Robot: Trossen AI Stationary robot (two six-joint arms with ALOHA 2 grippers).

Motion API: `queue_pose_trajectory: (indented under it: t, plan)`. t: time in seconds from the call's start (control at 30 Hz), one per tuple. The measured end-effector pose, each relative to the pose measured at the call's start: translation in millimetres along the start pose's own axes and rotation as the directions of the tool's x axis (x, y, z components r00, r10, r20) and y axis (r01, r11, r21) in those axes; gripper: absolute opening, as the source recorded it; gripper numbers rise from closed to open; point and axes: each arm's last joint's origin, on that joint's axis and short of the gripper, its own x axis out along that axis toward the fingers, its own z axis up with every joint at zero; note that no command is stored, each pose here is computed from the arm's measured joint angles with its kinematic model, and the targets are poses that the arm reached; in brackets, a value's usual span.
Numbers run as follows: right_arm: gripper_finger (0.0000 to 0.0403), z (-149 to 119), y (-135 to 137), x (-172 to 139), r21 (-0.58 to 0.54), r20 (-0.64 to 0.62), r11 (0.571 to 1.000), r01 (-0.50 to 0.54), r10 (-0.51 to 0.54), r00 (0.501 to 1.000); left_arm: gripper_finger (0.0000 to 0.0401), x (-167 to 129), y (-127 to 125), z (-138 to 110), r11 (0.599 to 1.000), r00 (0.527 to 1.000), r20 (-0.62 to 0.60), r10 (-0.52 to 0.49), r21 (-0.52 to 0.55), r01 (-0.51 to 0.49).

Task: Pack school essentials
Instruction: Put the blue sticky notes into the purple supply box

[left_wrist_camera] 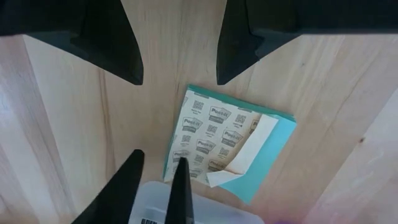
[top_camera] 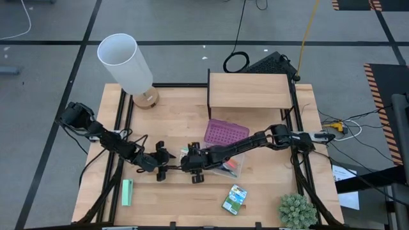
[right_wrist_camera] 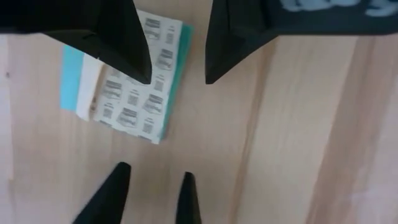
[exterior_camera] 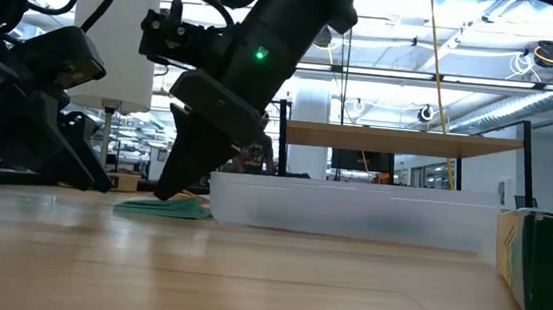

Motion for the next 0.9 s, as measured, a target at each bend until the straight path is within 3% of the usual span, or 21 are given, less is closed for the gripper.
queue_pose_trajectory:
  t: [0.13,0.37,0.53,0.7,0.9]
  plan:
    - [0.0138,0,4,-1,0.009,0.001,1.000,-0.022,0.022,1.000,0.0207,0,0,0,1.000,1.000,0.000,0.000,-0.001,0.000]
    - [0.0137,3,15,-4,-0.010,0.019,0.999,0.037,-0.037,0.999,0.0207,0,1,1,1.000,1.000,0.016,0.022,0.004,-0.022]
    - [0.0137,22,9,-26,-0.011,-0.025,0.999,0.037,-0.037,0.999,0.0207,0,0,2,1.000,1.000,0.022,0.019,0.012,-0.020]
    - [0.0137,46,-12,-51,0.091,0.010,0.996,-0.001,0.000,1.000,0.0207,0,1,1,0.998,0.999,0.028,0.045,0.049,-0.046]
    - [0.0137,40,-31,-42,0.209,-0.007,0.978,0.024,-0.023,1.000,0.0207,-10,9,1,0.984,0.987,0.012,0.163,0.077,-0.163]
